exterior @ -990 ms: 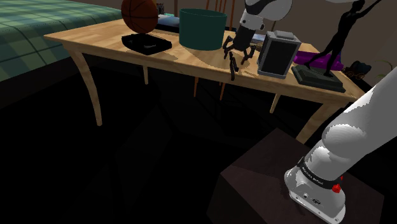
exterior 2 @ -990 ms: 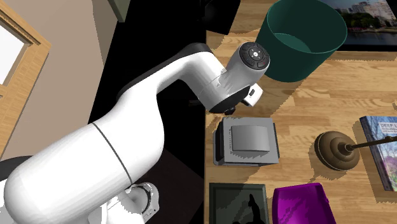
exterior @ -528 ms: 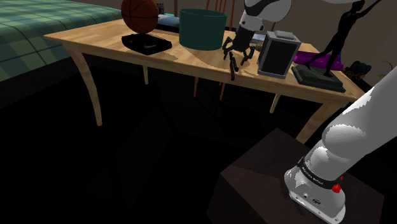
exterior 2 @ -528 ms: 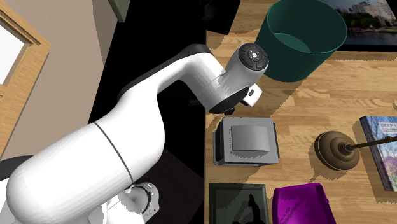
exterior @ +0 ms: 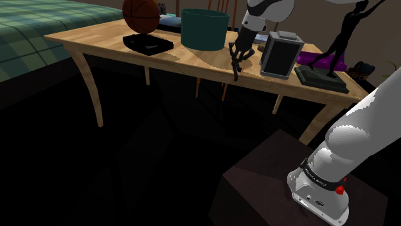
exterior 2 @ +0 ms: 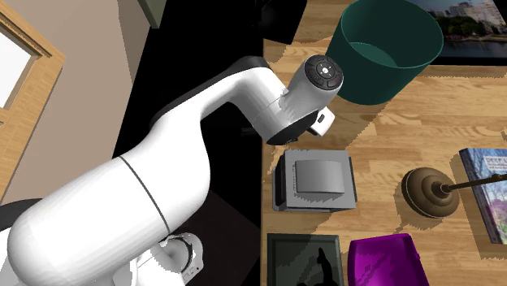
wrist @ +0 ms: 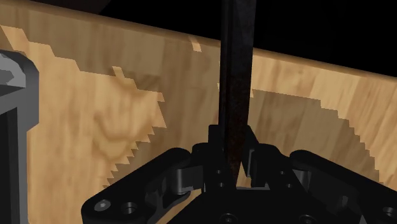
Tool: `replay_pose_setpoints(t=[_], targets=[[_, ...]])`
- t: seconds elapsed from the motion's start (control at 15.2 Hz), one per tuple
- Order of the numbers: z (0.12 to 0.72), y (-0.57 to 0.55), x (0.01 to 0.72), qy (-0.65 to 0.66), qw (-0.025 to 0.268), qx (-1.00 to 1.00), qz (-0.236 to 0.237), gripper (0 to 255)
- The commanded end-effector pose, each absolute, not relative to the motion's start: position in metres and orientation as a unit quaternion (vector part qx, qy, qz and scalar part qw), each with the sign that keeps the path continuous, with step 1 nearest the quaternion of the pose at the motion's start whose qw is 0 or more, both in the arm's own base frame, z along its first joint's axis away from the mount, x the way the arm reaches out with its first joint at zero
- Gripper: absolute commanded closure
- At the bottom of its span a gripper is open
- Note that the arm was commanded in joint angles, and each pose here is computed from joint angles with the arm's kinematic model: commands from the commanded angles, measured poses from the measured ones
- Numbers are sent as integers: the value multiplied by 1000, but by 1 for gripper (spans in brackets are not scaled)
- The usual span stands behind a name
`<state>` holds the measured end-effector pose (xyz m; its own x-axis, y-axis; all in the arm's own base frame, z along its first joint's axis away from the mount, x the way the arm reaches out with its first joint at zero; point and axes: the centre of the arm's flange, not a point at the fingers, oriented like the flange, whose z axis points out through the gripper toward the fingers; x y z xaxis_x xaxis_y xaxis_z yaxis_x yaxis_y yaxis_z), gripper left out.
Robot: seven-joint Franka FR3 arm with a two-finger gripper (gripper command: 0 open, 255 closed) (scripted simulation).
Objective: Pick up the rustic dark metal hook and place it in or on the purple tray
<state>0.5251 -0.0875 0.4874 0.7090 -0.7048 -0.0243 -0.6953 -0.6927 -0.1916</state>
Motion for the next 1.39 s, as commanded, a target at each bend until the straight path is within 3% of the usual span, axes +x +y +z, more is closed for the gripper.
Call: replay_pose_setpoints(t=[0.0, 1.32], targets=[[487, -87, 525, 380, 94, -920, -25, 255], [587, -87, 525, 380, 94, -920, -25, 255]])
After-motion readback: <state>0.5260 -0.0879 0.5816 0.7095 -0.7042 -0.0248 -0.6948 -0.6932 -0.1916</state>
